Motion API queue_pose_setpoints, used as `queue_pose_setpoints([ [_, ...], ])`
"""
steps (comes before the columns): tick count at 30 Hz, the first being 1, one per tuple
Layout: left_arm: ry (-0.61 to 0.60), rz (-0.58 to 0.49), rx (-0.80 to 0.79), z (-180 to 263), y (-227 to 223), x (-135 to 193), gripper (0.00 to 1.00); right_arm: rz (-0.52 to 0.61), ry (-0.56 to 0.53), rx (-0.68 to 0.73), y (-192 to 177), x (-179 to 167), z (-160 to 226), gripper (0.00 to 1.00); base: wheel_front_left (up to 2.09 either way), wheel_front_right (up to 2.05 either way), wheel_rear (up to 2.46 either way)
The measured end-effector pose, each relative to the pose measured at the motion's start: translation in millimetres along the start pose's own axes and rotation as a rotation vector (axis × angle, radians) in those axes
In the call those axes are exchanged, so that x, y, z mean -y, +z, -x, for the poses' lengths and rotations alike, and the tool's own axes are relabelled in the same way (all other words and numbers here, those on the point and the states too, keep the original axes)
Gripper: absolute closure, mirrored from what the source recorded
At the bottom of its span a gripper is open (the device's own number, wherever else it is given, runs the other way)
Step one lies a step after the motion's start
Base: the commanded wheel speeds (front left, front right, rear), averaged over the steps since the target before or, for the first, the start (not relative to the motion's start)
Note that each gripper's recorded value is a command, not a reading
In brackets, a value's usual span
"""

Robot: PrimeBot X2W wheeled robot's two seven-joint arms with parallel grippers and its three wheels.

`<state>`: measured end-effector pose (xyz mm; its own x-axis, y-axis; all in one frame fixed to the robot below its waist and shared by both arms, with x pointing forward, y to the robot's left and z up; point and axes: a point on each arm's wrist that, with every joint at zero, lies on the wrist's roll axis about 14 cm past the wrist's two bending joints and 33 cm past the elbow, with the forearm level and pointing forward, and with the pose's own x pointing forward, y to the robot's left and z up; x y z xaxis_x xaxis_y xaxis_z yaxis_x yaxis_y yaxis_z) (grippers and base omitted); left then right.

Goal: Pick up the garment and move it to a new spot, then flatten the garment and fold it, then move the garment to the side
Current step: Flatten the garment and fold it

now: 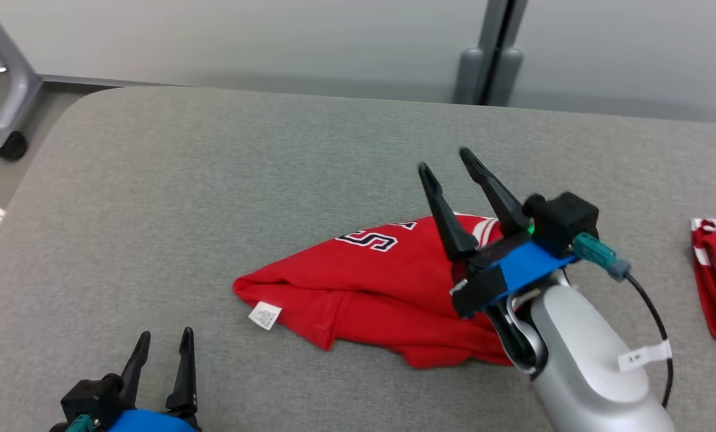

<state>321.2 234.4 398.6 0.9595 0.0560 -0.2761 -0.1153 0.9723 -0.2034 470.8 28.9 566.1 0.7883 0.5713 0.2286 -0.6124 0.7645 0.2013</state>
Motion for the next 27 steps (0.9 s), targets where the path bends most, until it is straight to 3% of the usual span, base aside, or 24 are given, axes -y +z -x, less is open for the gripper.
queue_pose_setpoints([
  [5, -0.052, -0.008, 0.002, -13, 3, 15, 0.00, 0.056, -0.162, -0.110, -34, 47, 46, 0.00, 0.00, 0.00, 0.00],
  [9, -0.080, -0.012, 0.004, -19, 4, 24, 0.00, 0.062, -0.240, -0.211, -65, 62, 87, 0.00, 0.00, 0.00, 0.00],
  [15, -0.094, -0.016, 0.007, -20, 5, 28, 0.00, 0.027, -0.274, -0.356, -108, 55, 133, 0.00, 0.00, 0.00, 0.00],
  [25, -0.082, -0.020, 0.006, -16, 5, 22, 0.00, -0.004, -0.288, -0.406, -123, 53, 143, 0.00, 0.00, 0.00, 0.00],
  [26, -0.081, -0.019, 0.008, -15, 5, 22, 0.00, -0.005, -0.284, -0.412, -125, 52, 144, 0.27, 0.00, 0.00, 0.00],
  [27, -0.079, -0.018, 0.009, -15, 5, 22, 0.00, -0.008, -0.283, -0.414, -126, 51, 144, 0.66, 0.00, 0.00, 0.00],
])
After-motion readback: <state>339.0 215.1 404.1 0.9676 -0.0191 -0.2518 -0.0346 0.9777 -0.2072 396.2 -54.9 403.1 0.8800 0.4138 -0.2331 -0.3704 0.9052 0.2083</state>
